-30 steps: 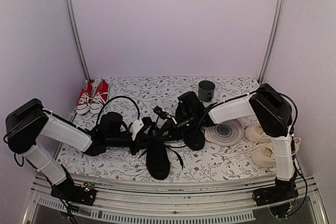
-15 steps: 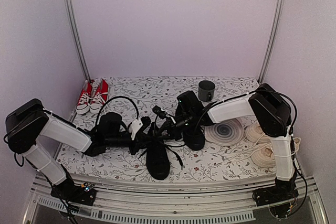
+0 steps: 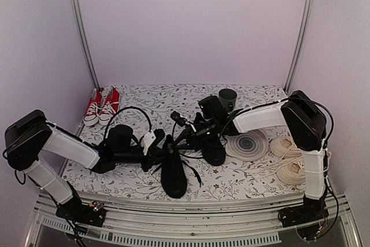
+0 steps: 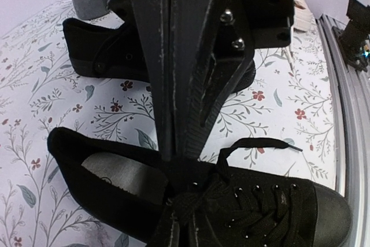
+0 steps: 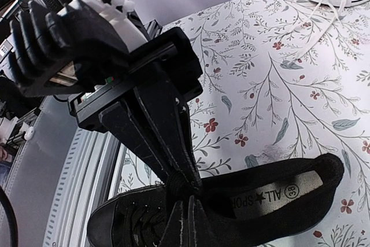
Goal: Tie the shoes
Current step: Adjust the loops with the shoelace on the shoe.
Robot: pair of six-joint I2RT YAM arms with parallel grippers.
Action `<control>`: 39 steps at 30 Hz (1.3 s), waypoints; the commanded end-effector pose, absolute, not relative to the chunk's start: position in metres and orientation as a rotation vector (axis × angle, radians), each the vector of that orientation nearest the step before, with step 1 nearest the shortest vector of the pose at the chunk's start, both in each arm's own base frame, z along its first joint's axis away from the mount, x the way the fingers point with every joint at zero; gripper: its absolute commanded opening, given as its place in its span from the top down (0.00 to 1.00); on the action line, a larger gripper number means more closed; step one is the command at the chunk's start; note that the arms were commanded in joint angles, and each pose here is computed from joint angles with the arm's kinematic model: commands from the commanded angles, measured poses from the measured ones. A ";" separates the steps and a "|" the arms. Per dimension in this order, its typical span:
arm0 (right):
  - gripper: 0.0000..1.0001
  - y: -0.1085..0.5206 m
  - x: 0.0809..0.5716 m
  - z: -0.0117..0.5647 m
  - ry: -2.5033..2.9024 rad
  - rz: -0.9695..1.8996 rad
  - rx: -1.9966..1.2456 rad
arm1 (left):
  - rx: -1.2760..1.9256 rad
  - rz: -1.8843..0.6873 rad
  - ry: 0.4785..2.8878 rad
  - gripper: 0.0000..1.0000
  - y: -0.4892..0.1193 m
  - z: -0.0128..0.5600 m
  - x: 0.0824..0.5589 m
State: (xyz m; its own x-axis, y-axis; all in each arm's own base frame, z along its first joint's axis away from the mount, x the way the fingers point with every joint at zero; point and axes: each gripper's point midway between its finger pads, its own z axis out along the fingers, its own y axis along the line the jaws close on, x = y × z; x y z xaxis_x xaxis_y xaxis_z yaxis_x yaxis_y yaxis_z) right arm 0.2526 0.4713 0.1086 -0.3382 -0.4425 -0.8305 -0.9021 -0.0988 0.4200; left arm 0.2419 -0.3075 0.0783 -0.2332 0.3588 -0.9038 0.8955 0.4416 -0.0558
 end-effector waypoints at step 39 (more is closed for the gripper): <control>0.99 0.472 0.215 0.134 1.653 1.530 -1.512 | 0.981 -0.755 1.790 1.00 -0.310 0.084 0.263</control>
